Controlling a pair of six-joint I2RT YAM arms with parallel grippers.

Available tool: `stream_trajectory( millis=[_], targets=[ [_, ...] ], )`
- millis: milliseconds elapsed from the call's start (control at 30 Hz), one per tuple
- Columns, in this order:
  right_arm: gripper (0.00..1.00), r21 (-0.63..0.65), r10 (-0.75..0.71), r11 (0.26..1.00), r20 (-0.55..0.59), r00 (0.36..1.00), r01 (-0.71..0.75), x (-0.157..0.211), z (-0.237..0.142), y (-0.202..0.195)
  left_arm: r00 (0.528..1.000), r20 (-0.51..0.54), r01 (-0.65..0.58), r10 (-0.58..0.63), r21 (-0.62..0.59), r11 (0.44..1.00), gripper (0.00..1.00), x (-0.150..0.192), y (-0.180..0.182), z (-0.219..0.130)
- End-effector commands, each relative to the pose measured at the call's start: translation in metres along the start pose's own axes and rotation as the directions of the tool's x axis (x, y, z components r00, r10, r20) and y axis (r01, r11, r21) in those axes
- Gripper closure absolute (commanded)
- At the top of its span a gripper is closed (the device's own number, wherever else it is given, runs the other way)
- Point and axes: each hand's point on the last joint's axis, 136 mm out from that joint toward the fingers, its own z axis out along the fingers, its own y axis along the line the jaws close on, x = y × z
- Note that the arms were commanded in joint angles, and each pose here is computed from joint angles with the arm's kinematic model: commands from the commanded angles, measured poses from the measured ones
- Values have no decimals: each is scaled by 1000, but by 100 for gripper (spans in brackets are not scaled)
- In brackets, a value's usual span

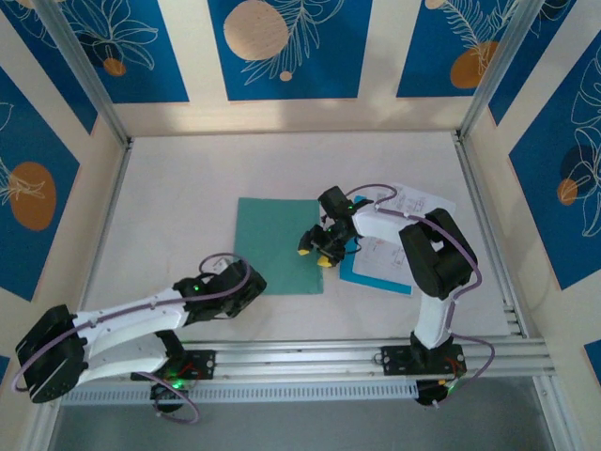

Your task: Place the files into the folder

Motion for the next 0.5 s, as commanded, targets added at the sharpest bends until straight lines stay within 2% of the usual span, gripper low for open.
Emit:
stream_trajectory(
  millis=[0,133,367,467],
  targets=[
    [39,16,19,1000,-32,999,-18,10,3,-6,975,44,213,-217,84,973,32,-5,-11,4],
    [39,40,24,999,-34,999,-23,10,7,-13,960,28,275,-279,101,956,32,2,-8,16],
    [38,66,12,998,-26,1000,-10,13,7,-17,951,66,293,-301,109,950,36,-3,-7,21],
    [38,72,8,997,-25,1000,-6,13,8,-18,941,73,317,-331,155,936,37,-5,-9,25]
  ],
)
